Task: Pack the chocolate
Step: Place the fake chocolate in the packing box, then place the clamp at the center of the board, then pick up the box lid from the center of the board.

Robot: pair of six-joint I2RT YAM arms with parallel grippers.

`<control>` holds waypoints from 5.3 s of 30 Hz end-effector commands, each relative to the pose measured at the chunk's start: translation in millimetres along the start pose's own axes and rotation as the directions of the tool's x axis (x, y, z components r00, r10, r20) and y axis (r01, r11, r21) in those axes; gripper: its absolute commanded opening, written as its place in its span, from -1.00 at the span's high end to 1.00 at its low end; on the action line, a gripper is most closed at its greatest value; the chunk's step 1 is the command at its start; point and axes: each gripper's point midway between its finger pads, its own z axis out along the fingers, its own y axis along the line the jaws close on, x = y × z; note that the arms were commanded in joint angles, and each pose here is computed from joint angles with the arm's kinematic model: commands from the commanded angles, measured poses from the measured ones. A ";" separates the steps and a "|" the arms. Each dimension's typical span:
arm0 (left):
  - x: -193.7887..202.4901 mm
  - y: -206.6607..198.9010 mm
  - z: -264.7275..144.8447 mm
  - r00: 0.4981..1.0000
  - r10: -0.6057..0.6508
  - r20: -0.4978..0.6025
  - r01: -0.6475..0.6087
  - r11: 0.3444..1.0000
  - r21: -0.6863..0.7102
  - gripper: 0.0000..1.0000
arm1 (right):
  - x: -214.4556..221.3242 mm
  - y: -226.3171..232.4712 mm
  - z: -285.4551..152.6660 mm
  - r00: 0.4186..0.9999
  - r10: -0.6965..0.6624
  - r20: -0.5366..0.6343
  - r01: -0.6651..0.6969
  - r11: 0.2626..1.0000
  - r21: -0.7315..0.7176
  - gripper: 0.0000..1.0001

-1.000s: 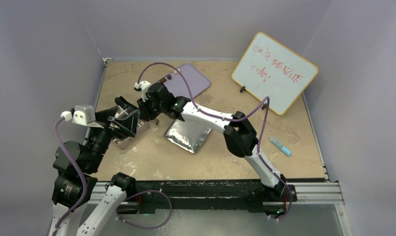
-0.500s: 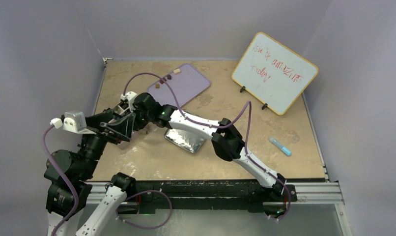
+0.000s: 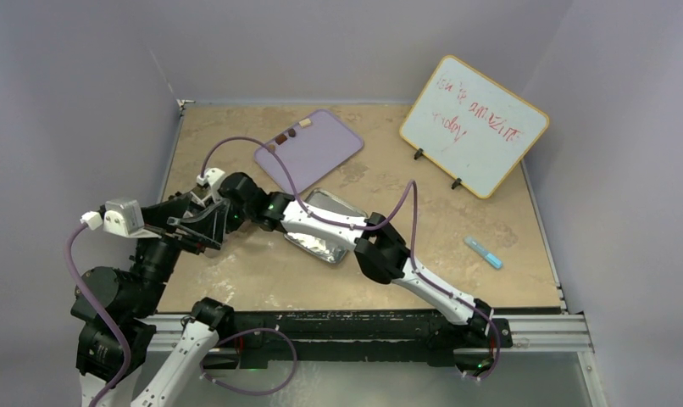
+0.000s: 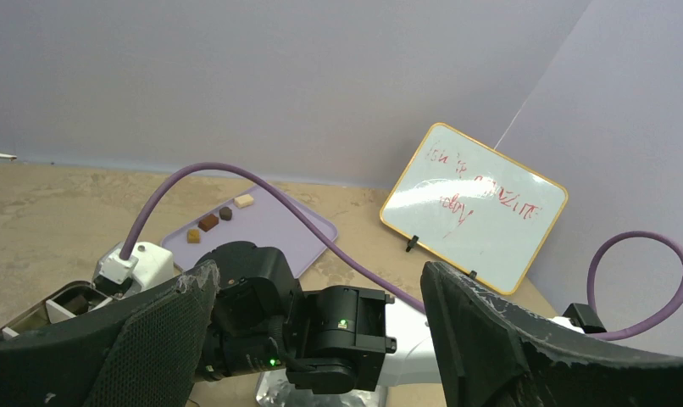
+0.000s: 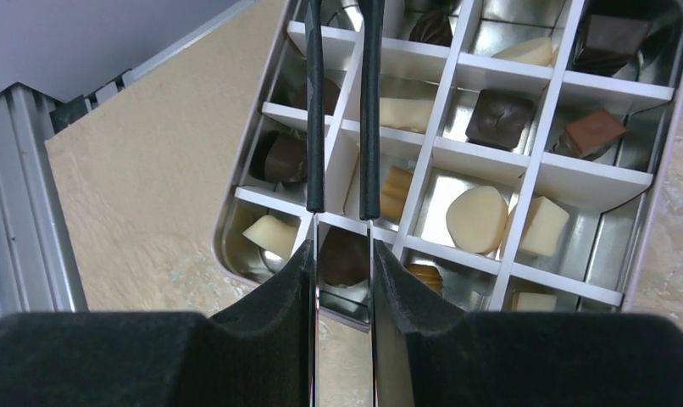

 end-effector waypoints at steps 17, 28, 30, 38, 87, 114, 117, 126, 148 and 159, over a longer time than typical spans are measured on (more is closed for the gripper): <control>-9.8 -1.6 0.3 0.999 -0.011 0.038 0.011 1.000 0.001 -0.76 | -11.1 1.9 12.3 0.996 -0.049 0.069 0.049 0.999 0.004 0.30; -11.7 -3.8 3.5 0.999 -0.009 0.033 0.009 1.000 0.006 -0.76 | -20.8 -0.3 11.5 0.992 -0.066 0.103 0.064 0.998 0.020 0.23; -10.4 -3.3 3.7 1.000 -0.008 0.028 0.008 1.000 0.005 -0.76 | -24.6 0.7 8.7 0.991 -0.072 0.110 0.070 0.997 0.022 0.24; -5.6 1.8 3.1 1.000 0.006 0.016 -0.006 1.000 -0.016 -0.76 | -63.9 5.1 -31.9 0.974 -0.118 0.193 0.111 0.993 0.047 0.33; 202.4 51.1 61.3 0.811 0.029 -0.584 -0.091 0.993 -0.077 -1.00 | 164.0 -239.9 -380.5 0.843 0.537 -0.014 -0.270 0.447 0.853 0.30; 180.2 46.7 55.7 0.854 0.055 -0.517 -0.100 0.993 -0.059 -0.98 | 174.7 -222.2 -380.6 0.819 0.573 -0.039 -0.316 0.507 0.802 -0.19; 172.7 46.0 53.9 0.869 0.062 -0.492 -0.104 0.993 -0.057 -0.97 | 160.6 -217.1 -376.3 0.853 0.516 -0.076 -0.284 0.582 0.762 -0.18; 139.3 58.4 44.2 0.925 0.078 -0.372 -0.140 0.980 -0.142 -0.95 | 122.7 -165.2 -324.8 0.949 0.234 -0.210 -0.122 0.890 0.440 -0.03; 78.6 63.6 7.2 0.995 0.069 -0.076 -0.084 0.974 -0.210 -0.92 | 144.2 -75.3 -206.7 0.905 0.087 -0.415 0.001 0.979 0.206 0.11; 80.8 62.0 9.5 0.994 0.071 -0.084 -0.087 0.976 -0.199 -0.90 | 162.6 -59.0 -186.8 0.880 0.052 -0.471 0.020 0.989 0.147 0.20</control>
